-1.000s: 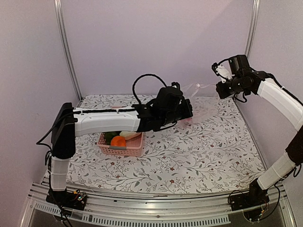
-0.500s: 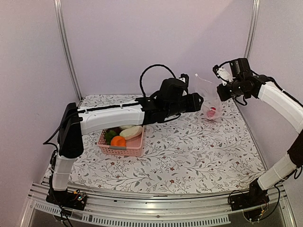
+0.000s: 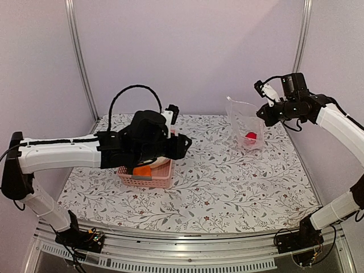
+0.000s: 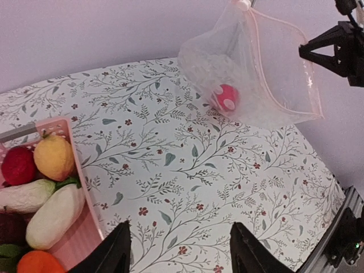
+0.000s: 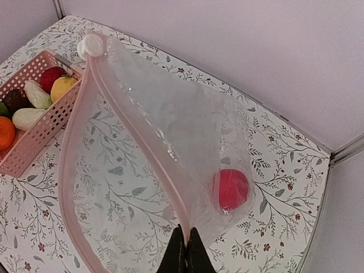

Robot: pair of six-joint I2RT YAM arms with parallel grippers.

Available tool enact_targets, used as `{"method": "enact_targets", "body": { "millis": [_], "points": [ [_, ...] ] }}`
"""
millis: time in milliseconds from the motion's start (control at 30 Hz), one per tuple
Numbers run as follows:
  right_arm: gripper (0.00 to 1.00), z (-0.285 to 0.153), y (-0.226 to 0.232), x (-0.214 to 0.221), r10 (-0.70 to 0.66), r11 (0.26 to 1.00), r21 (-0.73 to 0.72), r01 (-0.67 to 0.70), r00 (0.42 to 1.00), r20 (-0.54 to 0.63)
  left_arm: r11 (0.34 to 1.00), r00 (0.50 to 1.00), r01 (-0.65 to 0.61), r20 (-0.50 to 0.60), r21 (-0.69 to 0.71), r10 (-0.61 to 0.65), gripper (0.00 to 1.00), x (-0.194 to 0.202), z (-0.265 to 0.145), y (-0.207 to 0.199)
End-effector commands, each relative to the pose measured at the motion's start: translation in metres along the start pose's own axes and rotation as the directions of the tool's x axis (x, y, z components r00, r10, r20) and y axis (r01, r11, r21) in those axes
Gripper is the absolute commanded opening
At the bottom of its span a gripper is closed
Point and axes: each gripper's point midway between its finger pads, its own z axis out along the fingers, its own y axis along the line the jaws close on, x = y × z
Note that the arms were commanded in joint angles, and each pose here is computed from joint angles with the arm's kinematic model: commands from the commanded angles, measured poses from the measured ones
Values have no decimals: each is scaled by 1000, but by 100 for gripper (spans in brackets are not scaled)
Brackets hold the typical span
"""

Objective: Place the food in the zip-top bag and seal the zipper
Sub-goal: Pick up the fake fruit from the bin.

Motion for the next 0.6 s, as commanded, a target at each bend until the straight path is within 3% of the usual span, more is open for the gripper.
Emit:
{"method": "enact_targets", "body": {
  "millis": [0, 67, 233, 367, 567],
  "points": [
    [0, 2, 11, 15, -40, 998, -58, 37, 998, -43, 981, 986, -138, 79, -139, 150, 69, -16, -53, 45],
    [0, 8, 12, 28, -39, 997, -63, 33, 995, -89, 961, 984, -143, 74, -235, 165, 77, -22, -66, 71],
    [0, 15, 22, 49, -18, 993, -118, -1, 986, -164, 906, 989, -149, -84, -396, 126, 78, -13, -74, 124],
    [0, 7, 28, 52, -21, 991, -131, 5, 992, -123, 904, 973, -191, -193, -382, 123, 81, 22, -68, 137],
    [0, -13, 26, 39, -38, 992, -120, 29, 997, -70, 920, 935, -103, -352, -379, -40, 79, 56, -55, 159]
  ]
}}
